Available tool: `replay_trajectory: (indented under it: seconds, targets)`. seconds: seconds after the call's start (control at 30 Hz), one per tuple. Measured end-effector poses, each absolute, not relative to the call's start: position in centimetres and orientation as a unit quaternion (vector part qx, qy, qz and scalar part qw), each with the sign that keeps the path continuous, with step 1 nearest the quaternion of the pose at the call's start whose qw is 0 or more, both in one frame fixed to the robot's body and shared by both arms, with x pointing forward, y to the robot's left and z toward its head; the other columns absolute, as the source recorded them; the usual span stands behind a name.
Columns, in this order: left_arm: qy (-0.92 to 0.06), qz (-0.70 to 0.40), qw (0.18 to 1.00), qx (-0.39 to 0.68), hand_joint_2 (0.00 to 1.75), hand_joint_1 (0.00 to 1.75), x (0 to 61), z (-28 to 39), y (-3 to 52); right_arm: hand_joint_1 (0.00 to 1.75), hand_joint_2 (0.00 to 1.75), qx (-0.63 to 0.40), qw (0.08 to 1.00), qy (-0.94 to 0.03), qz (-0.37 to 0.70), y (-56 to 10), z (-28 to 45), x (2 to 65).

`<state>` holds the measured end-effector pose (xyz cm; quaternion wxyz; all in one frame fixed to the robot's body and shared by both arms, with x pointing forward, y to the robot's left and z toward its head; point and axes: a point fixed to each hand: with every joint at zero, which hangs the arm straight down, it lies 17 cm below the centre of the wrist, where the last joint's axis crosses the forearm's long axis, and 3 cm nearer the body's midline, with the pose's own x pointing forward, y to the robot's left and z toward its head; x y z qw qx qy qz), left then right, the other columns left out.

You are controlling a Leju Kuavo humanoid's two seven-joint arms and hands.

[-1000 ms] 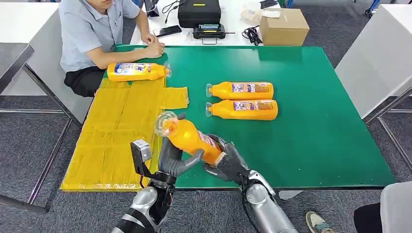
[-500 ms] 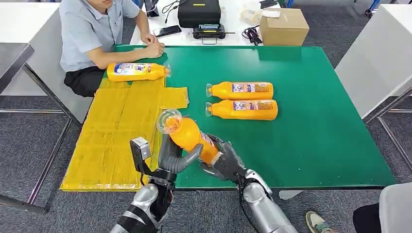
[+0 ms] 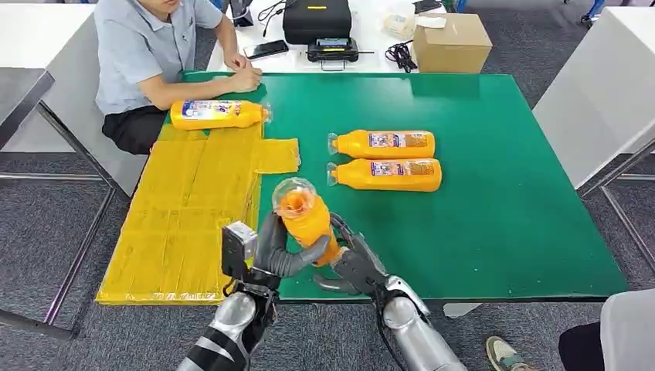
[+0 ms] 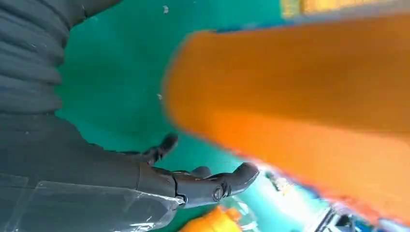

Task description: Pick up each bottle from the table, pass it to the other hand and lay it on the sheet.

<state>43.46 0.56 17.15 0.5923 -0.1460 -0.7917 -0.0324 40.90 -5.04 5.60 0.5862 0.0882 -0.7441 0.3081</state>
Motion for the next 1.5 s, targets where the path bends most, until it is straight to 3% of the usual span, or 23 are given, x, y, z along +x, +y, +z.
replay_trajectory:
  seconds: [0.17,0.37,0.53,0.63,1.0,1.27,1.3,1.37,1.4,1.43,1.5]
  targets:
    - [-0.822,-0.131,0.554,0.007,1.75,1.75,43.4,18.0,2.0,0.00,1.75,0.046,0.606,-0.729,0.315,-6.5,3.6,40.3]
    - [-0.840,-0.149,0.515,0.082,1.75,1.75,43.2,20.2,4.6,0.00,1.75,0.004,0.600,-0.733,0.322,-7.7,3.8,40.4]
    - [-0.797,-0.290,0.406,0.340,1.75,1.75,43.7,21.6,6.8,0.00,1.75,-0.030,0.583,-0.742,0.331,-8.5,4.8,41.0]
    - [-0.750,-0.336,0.398,0.408,1.75,1.75,45.1,20.1,8.8,0.00,1.75,-0.031,0.580,-0.747,0.324,-8.9,5.2,41.3]
    - [-0.728,-0.359,0.399,0.427,1.75,1.75,46.1,18.9,9.5,0.00,1.75,-0.030,0.579,-0.750,0.320,-9.1,5.5,41.5]
    - [-0.609,-0.471,0.446,0.456,1.75,1.75,50.3,8.7,13.4,0.00,1.75,-0.012,0.573,-0.757,0.313,-9.0,6.0,42.3]
    - [-0.604,-0.475,0.450,0.455,1.75,1.68,50.4,8.2,13.6,0.00,1.75,-0.011,0.573,-0.757,0.313,-9.0,5.9,42.3]
    - [-0.591,-0.484,0.460,0.452,1.75,1.22,50.5,6.9,14.3,0.00,1.75,-0.009,0.574,-0.757,0.313,-9.0,5.9,42.3]
    - [-0.586,-0.488,0.464,0.451,1.75,1.17,50.5,6.3,14.5,0.00,1.75,-0.009,0.574,-0.757,0.313,-9.0,5.8,42.3]
    - [-0.583,-0.490,0.467,0.450,1.75,0.75,50.6,6.1,14.6,0.00,1.75,-0.008,0.575,-0.756,0.313,-9.0,5.7,42.3]
    - [-0.576,-0.496,0.473,0.445,1.75,0.49,51.0,5.7,14.8,0.00,1.75,-0.007,0.576,-0.756,0.312,-9.0,5.7,42.3]
